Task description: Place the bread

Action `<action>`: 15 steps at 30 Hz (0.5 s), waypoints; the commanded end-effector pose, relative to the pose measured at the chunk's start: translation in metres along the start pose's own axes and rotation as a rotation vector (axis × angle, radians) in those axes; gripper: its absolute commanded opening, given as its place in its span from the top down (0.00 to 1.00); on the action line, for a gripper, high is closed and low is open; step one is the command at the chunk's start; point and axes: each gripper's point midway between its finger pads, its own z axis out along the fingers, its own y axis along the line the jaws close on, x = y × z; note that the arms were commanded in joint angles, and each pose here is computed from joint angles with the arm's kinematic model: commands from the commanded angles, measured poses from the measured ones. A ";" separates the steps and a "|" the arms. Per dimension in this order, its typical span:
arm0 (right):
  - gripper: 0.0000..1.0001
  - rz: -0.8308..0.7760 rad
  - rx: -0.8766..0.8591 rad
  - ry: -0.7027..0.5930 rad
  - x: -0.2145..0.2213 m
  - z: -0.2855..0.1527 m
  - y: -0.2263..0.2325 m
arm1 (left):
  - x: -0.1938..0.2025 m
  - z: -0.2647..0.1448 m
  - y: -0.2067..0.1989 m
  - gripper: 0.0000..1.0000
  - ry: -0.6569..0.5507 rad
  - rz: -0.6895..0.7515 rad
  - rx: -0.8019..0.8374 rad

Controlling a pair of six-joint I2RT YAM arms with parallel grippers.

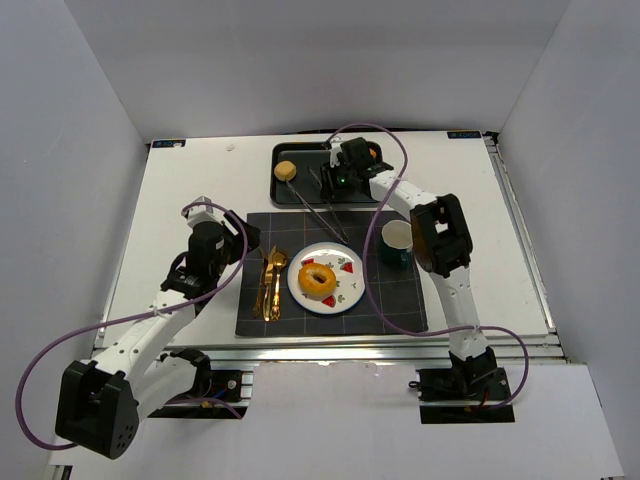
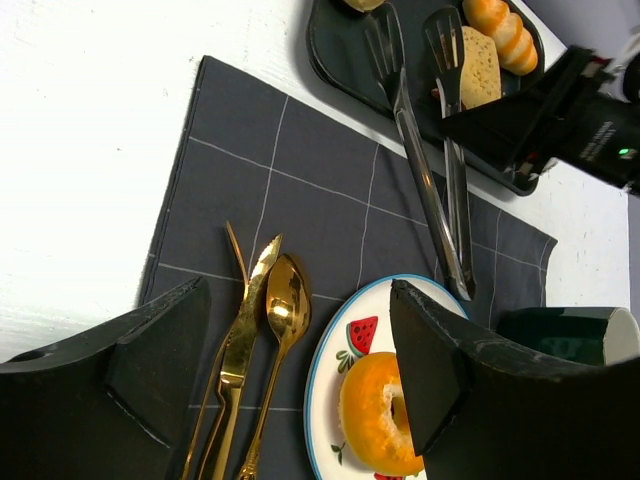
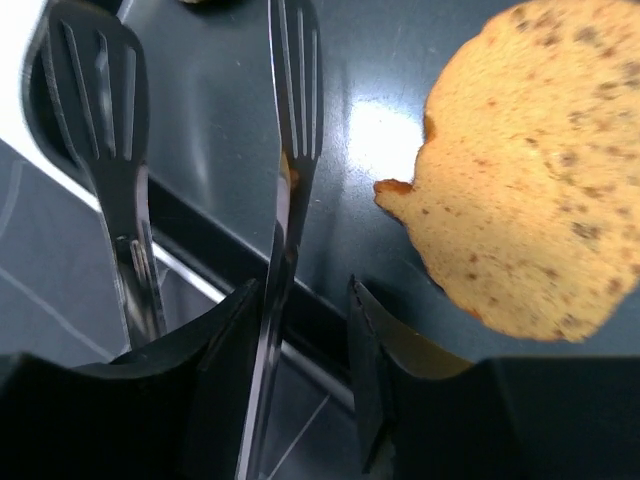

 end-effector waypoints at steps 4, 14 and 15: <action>0.66 -0.054 0.035 -0.035 -0.015 0.008 -0.005 | -0.017 -0.003 -0.012 0.19 -0.037 -0.004 0.031; 1.00 -0.021 -0.043 -0.173 -0.067 -0.047 0.012 | -0.021 -0.004 -0.017 0.19 -0.049 -0.008 0.047; 1.00 -0.014 -0.059 -0.193 -0.075 -0.057 0.015 | -0.022 -0.004 -0.017 0.19 -0.052 -0.009 0.049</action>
